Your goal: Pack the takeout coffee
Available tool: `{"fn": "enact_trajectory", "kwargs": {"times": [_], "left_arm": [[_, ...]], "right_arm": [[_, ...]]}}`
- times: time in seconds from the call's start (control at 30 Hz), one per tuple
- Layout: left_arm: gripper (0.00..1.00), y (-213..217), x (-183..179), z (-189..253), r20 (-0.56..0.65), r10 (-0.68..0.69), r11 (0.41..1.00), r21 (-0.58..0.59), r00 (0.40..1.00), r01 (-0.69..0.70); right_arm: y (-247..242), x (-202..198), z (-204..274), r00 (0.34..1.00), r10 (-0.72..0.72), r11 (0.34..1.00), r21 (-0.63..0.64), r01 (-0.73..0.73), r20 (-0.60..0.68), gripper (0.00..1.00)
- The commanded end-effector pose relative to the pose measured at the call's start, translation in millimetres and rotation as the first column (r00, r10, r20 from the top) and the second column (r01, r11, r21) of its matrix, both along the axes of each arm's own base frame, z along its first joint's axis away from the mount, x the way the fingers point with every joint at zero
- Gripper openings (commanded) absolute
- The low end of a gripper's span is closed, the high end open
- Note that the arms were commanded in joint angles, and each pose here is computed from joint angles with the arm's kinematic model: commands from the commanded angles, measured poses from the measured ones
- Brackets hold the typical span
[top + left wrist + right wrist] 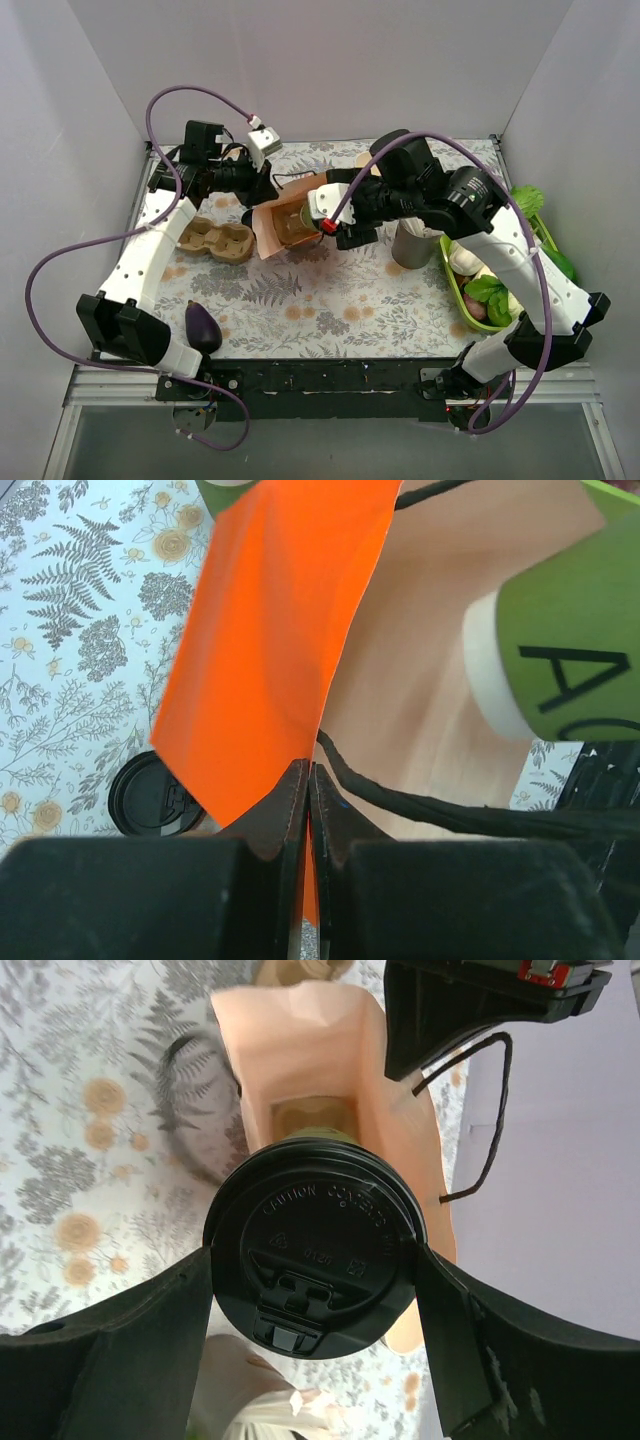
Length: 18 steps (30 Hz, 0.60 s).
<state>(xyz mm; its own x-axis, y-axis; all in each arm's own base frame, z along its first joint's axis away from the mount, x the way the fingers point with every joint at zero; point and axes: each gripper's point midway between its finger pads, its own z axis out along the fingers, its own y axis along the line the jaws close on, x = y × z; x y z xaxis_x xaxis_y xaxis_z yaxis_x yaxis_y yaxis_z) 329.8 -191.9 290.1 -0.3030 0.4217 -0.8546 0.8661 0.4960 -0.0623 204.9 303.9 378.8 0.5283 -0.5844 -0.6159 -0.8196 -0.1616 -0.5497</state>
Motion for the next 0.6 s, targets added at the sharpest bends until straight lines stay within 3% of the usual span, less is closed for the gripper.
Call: {"fn": "enact_trajectory", "kwargs": {"times": [0.0, 0.27, 0.57], "left_arm": [[0.0, -11.3, -6.2, 24.6, -0.012, -0.019, 0.999, -0.051, 1.0, 0.019], [0.0, -32.0, -19.6, 33.7, -0.114, -0.034, 0.995, -0.097, 0.993, 0.022], [0.0, -44.6, -46.6, 25.7, -0.163, -0.103, 0.988, -0.129, 0.981, 0.082]], "right_arm": [[-5.9, 15.1, 28.4, 0.986, -0.013, 1.0, 0.01, 0.012, 0.165, 0.01], [-16.5, 1.3, -10.6, 0.982, 0.069, 0.99, -0.136, -0.045, 0.178, 0.01], [-29.4, -15.2, -65.8, 0.994, 0.099, 0.962, -0.26, -0.084, 0.044, 0.01]]}}
